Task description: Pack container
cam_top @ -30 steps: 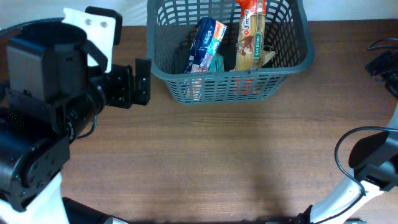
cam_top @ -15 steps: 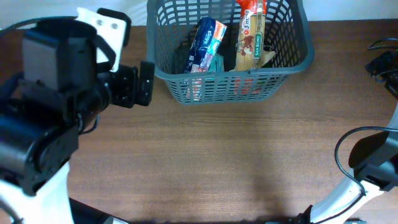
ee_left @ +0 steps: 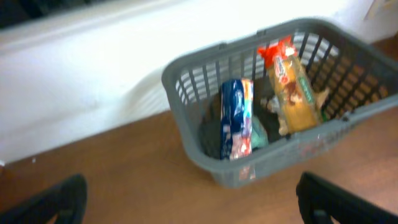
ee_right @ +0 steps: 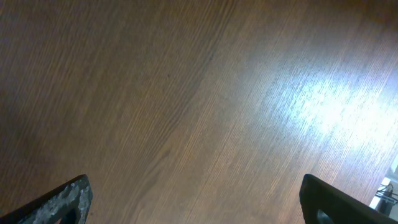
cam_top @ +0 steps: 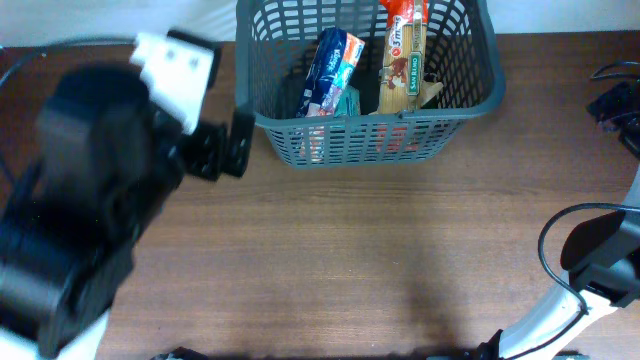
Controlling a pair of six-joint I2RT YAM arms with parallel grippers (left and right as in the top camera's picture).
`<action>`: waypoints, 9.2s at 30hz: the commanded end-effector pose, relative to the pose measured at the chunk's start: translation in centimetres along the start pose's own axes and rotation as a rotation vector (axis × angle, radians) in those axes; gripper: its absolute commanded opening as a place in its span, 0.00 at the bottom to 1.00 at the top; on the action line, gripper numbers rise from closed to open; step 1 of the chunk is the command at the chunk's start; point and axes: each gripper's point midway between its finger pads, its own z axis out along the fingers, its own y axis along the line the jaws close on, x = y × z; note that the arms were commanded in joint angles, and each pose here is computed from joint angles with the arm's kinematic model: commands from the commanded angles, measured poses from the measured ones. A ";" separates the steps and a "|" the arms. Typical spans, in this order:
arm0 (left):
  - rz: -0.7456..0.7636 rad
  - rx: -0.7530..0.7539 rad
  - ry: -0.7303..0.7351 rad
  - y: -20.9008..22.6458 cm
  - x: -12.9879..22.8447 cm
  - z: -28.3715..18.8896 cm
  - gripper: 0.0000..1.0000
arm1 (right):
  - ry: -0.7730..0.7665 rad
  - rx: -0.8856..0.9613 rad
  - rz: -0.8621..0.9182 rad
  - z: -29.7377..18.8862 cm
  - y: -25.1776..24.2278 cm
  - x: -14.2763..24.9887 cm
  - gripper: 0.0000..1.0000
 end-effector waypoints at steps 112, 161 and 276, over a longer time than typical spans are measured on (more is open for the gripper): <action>-0.115 -0.227 -0.351 3.2 31.7 7.8 0.99 | -0.003 0.007 -0.002 0.1 -0.2 -0.1 0.99; -0.115 -0.227 -0.351 3.2 31.7 7.8 0.99 | -0.905 -0.895 -0.137 -20.9 3.8 9.7 0.99; -0.115 -0.227 -0.351 3.2 31.7 7.8 0.99 | -1.155 -0.896 -0.655 -2.5 -0.8 24.3 0.99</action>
